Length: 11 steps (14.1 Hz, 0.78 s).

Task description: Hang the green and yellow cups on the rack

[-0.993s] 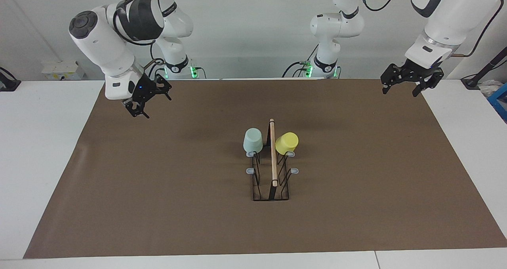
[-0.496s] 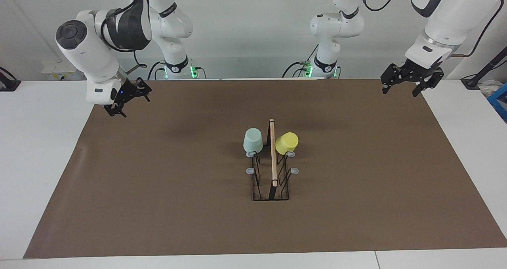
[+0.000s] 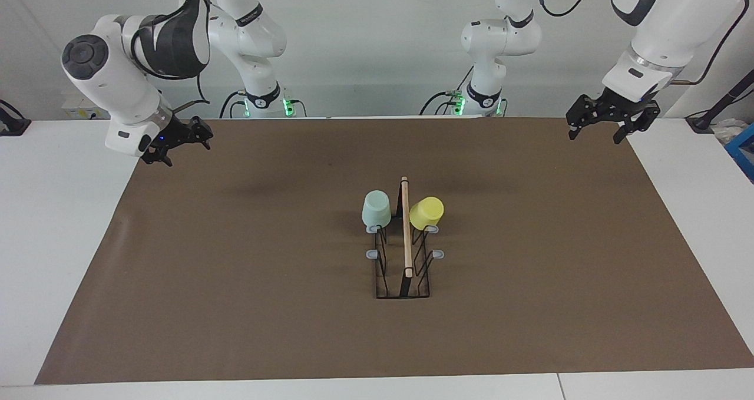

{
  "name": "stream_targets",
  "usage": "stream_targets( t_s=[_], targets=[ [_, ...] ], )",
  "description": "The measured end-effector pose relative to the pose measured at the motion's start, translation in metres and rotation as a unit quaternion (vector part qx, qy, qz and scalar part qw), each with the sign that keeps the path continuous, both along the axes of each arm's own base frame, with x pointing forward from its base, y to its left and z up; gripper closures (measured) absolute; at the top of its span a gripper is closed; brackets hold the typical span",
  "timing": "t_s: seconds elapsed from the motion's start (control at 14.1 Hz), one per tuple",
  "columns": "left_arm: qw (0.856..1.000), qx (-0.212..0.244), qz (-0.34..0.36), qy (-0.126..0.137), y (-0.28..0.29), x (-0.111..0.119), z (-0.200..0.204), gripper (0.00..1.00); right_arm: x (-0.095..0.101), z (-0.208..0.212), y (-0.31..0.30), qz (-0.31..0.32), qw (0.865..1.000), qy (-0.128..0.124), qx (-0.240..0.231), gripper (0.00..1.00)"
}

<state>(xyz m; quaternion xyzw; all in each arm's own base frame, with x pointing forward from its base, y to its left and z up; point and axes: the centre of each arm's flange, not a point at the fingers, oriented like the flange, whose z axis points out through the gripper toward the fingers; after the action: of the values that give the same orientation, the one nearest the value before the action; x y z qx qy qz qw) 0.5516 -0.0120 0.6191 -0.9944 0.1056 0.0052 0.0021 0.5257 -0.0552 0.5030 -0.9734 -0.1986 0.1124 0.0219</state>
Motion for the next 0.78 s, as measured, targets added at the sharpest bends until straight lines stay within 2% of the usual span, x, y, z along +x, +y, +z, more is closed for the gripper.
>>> stream_targets(
  t_s=[0.21,0.43,0.64,0.78],
  targets=[
    [1.0,0.0,0.0,0.0,0.0,0.0,0.0,0.0,0.009,0.014,0.003,-0.046,0.999,-0.014,-0.013,0.0],
    [1.0,0.0,0.0,0.0,0.0,0.0,0.0,0.0,0.025,0.023,0.008,-0.058,0.998,-0.026,-0.014,0.0],
    [1.0,0.0,0.0,0.0,0.0,0.0,0.0,0.0,0.03,0.025,0.011,-0.056,0.998,-0.028,-0.013,0.0],
    [1.0,0.0,0.0,0.0,0.0,0.0,0.0,0.0,0.029,0.031,0.026,-0.054,0.998,-0.019,-0.015,0.0]
  ],
)
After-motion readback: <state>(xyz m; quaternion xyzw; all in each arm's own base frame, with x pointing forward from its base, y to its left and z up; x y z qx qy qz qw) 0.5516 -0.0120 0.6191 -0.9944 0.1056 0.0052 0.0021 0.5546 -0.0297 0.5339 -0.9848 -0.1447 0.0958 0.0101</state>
